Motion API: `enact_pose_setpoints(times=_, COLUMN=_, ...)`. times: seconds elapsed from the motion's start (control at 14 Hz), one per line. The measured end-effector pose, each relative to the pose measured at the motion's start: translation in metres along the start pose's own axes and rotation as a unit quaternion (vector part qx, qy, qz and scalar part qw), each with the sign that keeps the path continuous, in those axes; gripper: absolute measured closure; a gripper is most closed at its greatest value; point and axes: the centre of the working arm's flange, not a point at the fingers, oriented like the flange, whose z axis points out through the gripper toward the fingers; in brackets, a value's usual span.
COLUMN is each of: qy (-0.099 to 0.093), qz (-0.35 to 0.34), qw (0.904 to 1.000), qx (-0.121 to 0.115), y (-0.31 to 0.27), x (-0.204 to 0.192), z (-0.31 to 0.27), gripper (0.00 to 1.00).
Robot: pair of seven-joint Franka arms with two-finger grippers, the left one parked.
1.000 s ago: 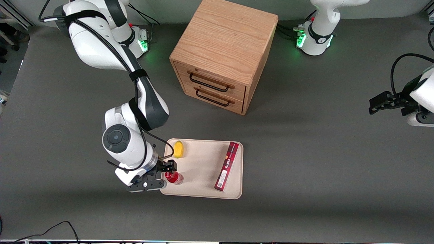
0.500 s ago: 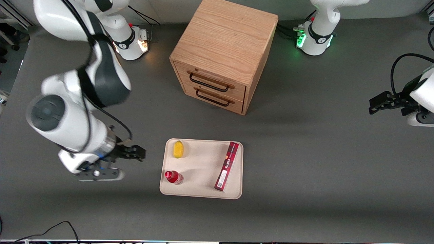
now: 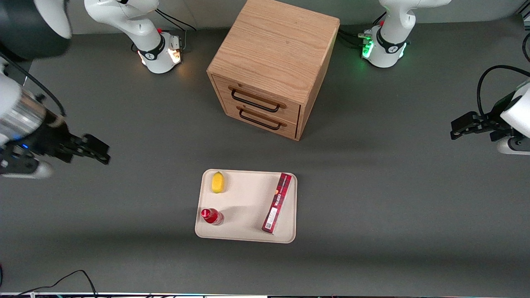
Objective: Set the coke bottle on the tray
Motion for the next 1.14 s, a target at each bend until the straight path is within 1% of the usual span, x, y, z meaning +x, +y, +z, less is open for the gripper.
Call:
enact_pose_setpoints(times=0.14, qy=0.002, qz=0.006, qw=1.0000, qx=0.004, y=0.029, x=-0.020, z=-0.021, gripper=0.00)
enact_pose_setpoints(times=0.36, qy=-0.001, qz=0.020, qw=0.9998, qx=0.006, y=0.067, x=-0.046, z=-0.034, gripper=0.00)
enact_pose_setpoints(times=0.5, qy=-0.004, qz=0.025, qw=0.9997, qx=0.004, y=0.094, x=-0.052, z=-0.034, gripper=0.00)
enact_pose_setpoints(times=0.71, qy=-0.004, qz=0.011, qw=0.9999, qx=0.001, y=0.135, x=-0.050, z=-0.033, gripper=0.00)
enact_pose_setpoints(times=0.86, qy=-0.007, qz=0.011, qw=0.9999, qx=0.000, y=0.142, x=-0.050, z=-0.031, gripper=0.00)
enact_pose_setpoints(times=1.14, qy=-0.009, qz=0.006, qw=0.9999, qx=0.001, y=0.137, x=-0.051, z=-0.029, gripper=0.00)
